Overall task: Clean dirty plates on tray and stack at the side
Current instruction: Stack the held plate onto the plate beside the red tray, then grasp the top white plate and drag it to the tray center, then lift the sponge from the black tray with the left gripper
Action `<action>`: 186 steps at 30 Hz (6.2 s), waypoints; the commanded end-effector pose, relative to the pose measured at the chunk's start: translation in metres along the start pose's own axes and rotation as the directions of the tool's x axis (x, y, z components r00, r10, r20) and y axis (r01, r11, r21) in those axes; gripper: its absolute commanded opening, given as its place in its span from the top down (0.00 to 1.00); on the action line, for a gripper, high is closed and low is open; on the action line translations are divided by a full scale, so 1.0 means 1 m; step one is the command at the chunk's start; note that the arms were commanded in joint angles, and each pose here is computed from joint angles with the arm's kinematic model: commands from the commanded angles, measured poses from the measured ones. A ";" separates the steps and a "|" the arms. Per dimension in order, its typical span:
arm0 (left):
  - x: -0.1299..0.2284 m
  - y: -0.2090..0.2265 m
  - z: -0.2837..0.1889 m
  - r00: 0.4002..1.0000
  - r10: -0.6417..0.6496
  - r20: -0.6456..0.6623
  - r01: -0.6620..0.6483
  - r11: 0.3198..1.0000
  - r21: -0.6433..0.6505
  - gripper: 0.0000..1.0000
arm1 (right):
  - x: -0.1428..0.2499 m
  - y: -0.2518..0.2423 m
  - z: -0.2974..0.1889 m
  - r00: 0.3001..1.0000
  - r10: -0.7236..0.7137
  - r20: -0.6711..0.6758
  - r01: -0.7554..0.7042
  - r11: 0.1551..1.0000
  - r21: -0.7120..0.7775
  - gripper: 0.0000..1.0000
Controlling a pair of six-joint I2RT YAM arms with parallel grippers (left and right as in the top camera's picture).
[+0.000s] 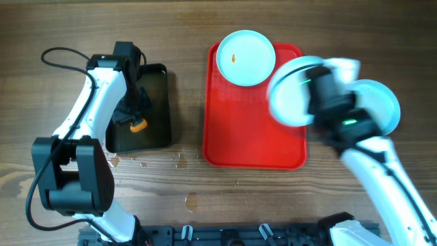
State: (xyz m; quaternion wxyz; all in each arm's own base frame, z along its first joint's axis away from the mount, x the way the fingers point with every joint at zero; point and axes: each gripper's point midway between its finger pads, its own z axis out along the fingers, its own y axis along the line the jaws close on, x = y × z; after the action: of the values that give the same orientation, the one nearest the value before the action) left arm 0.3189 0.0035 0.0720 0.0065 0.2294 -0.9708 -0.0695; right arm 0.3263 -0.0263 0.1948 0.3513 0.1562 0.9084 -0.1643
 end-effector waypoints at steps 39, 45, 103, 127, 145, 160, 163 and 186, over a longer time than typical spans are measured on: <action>0.000 -0.002 0.000 1.000 0.005 -0.003 -0.005 1.000 0.018 0.96 | -0.022 0.198 0.086 0.976 -0.155 0.151 0.215 0.787 -0.579 0.45; 0.000 -0.002 0.000 1.000 0.004 -0.001 -0.004 1.000 0.019 0.96 | -0.005 0.223 0.148 0.977 -0.125 0.175 0.203 0.802 -0.562 0.49; -0.001 -0.029 0.009 0.998 0.068 0.018 -0.069 0.989 0.132 0.96 | 0.165 0.127 0.107 0.822 -0.334 -0.462 0.107 0.887 -0.449 0.96; -0.012 -0.036 -0.027 0.989 0.083 0.122 -0.111 0.963 0.244 0.96 | 0.169 0.125 0.105 0.810 -0.340 -0.477 0.110 0.888 -0.446 0.96; -0.001 -0.064 -0.058 0.962 0.153 0.226 -0.201 0.957 0.209 0.96 | 0.170 0.125 0.104 0.807 -0.341 -0.483 0.107 0.888 -0.448 0.96; 0.012 -0.029 0.020 0.979 0.123 0.161 -0.142 0.984 0.111 0.92 | 0.171 0.126 0.103 0.804 -0.343 -0.486 0.102 0.884 -0.455 0.96; 0.004 -0.032 0.018 0.975 0.110 0.192 -0.135 0.983 0.126 0.87 | 0.171 0.126 0.103 0.804 -0.343 -0.487 0.101 0.885 -0.455 0.96; 0.008 -0.034 0.049 0.966 0.104 0.235 -0.140 0.980 0.144 0.96 | 0.174 0.123 0.101 0.794 -0.347 -0.499 0.103 0.886 -0.452 0.96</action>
State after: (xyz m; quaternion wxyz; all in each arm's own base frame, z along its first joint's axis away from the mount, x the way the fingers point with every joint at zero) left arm 0.3188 -0.0270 0.0112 -0.1082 0.1595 -0.9812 -0.0123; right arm 0.3387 0.0800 0.0025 0.1186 0.0068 0.9913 0.0572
